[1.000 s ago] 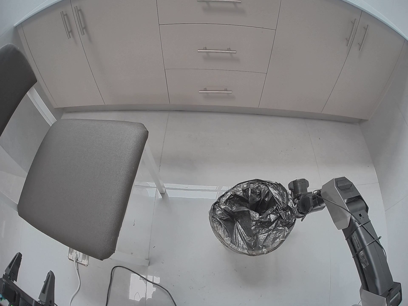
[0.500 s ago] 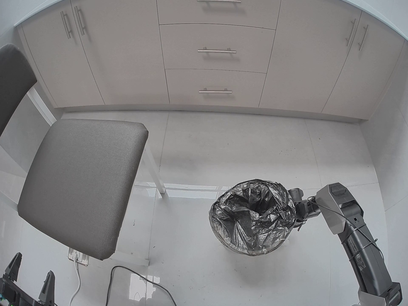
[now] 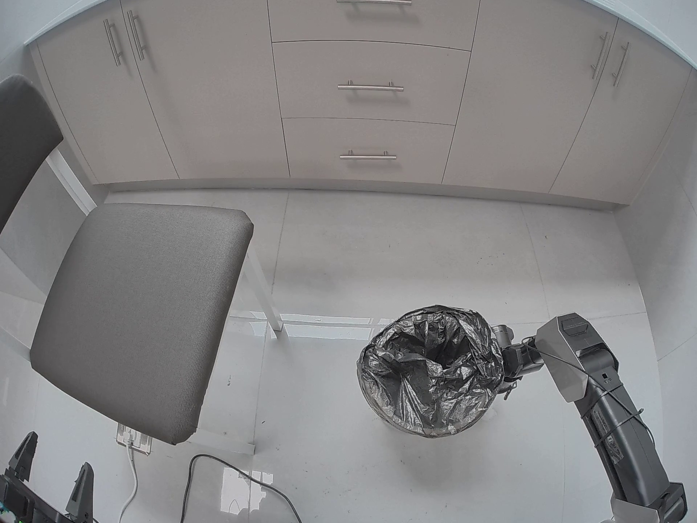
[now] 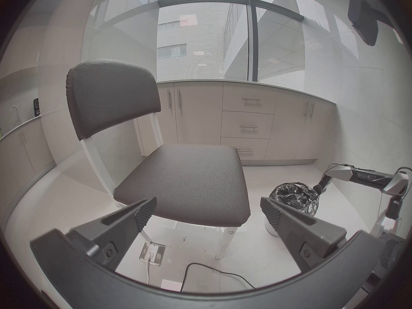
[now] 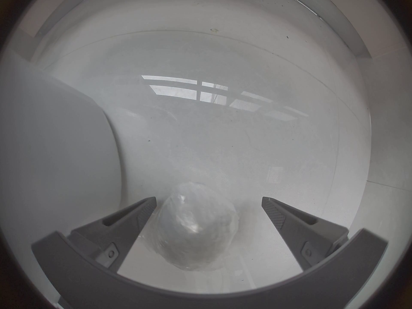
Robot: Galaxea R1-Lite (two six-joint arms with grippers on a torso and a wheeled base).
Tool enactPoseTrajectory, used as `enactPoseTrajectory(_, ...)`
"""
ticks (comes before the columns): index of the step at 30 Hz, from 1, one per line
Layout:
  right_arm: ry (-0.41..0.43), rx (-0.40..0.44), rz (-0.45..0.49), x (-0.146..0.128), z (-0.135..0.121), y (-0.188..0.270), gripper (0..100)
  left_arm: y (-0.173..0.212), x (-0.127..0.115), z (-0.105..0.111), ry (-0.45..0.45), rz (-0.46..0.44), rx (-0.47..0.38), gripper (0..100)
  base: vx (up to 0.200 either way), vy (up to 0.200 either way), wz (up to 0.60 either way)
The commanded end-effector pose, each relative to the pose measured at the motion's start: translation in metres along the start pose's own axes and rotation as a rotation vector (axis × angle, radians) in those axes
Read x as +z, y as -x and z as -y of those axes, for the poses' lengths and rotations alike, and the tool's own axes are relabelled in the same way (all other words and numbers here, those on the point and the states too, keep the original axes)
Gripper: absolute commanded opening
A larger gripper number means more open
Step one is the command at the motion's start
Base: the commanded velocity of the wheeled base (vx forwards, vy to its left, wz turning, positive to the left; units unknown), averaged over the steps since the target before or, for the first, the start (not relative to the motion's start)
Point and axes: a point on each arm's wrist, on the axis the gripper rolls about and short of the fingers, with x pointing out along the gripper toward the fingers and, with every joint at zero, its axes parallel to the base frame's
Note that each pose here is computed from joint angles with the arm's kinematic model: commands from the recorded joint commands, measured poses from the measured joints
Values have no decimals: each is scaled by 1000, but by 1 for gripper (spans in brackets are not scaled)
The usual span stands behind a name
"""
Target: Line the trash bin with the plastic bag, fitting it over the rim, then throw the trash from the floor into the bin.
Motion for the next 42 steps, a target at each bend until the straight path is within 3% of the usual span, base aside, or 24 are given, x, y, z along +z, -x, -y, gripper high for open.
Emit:
enactPoseTrajectory(1, 5, 14, -2, -1, -4, 0, 100, 0, -4, 0, 1, 1, 0, 100, 0, 0, 0)
enactPoseTrajectory(16, 33, 52, -13, -2, -14, 2, 100, 0, -3, 0, 2, 3, 0, 100, 0, 0, 0)
enactPoseTrajectory(25, 76, 55, -111, -12, -14, 2, 100, 0, -3, 0, 2, 3, 0, 100, 0, 0, 0)
enactPoseTrajectory(37, 85, 54, -105, -12, -13, 2, 100, 0, -3, 0, 2, 3, 12, 100, 0, 0, 0)
enactPoseTrajectory(38, 85, 54, -103, -11, -13, 2, 0, 0, -3, 0, 2, 3, 12, 100, 0, 0, 0)
enactPoseTrajectory(42, 85, 54, -103, -11, -13, 2, 0, 0, -4, 0, 2, 1, 12, 100, 0, 0, 0)
